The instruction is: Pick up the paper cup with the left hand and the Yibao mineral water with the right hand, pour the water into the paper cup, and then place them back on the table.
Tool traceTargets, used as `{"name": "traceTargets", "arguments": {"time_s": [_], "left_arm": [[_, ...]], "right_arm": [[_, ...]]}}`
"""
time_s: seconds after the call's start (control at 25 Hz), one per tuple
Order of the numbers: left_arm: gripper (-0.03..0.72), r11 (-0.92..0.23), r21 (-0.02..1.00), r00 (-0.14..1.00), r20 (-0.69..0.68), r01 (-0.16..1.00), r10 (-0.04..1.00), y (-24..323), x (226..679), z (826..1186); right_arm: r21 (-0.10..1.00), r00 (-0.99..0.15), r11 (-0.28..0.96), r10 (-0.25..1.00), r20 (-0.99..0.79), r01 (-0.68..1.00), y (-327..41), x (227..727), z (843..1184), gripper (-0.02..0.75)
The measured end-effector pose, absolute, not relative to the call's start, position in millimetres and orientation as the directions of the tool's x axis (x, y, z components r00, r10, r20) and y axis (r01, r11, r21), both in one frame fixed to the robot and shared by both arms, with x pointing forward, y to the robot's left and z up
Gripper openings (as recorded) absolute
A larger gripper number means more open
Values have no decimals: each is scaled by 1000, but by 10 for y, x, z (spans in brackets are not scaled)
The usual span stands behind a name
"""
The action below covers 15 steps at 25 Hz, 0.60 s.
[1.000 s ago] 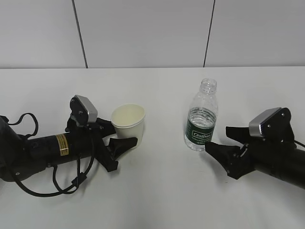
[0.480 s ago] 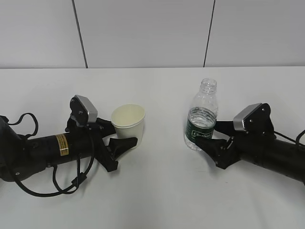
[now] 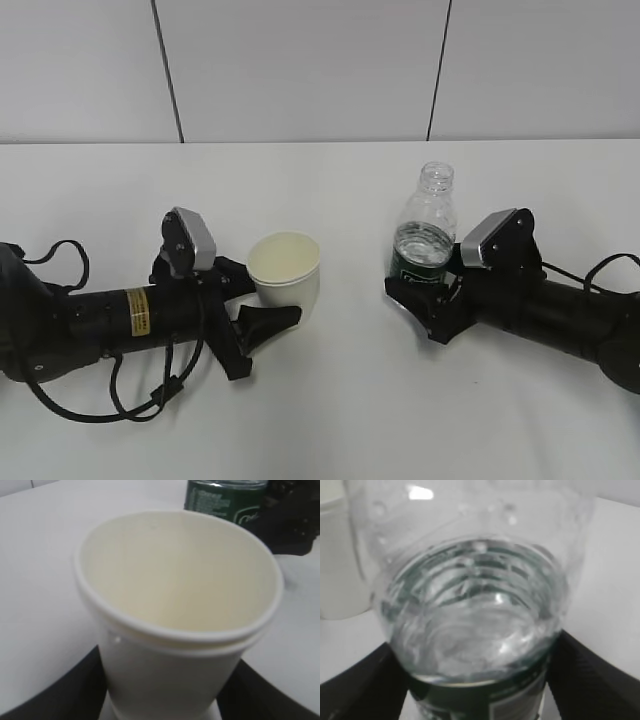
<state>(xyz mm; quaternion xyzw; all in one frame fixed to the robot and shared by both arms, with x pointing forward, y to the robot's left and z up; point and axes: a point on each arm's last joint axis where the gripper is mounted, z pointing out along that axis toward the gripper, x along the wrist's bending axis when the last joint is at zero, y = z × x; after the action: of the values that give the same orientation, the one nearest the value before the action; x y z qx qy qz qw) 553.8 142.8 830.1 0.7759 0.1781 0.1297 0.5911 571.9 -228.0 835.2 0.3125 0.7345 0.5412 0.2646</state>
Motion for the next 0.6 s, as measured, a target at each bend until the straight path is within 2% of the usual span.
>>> {"name": "traceTargets", "arguments": {"time_s": [0.36,0.6], "left_arm": [[444,-262,961,941,7,87,339,1238,5417,8328],[443,-266,962,950,21,66,311,1228,5400,8364]], "right_arm": [[962,-664,210,747,-41,177,-2272,5727,8357,585],[962,-663,208,747,-39,177,-2272,5731,8359,484]]}}
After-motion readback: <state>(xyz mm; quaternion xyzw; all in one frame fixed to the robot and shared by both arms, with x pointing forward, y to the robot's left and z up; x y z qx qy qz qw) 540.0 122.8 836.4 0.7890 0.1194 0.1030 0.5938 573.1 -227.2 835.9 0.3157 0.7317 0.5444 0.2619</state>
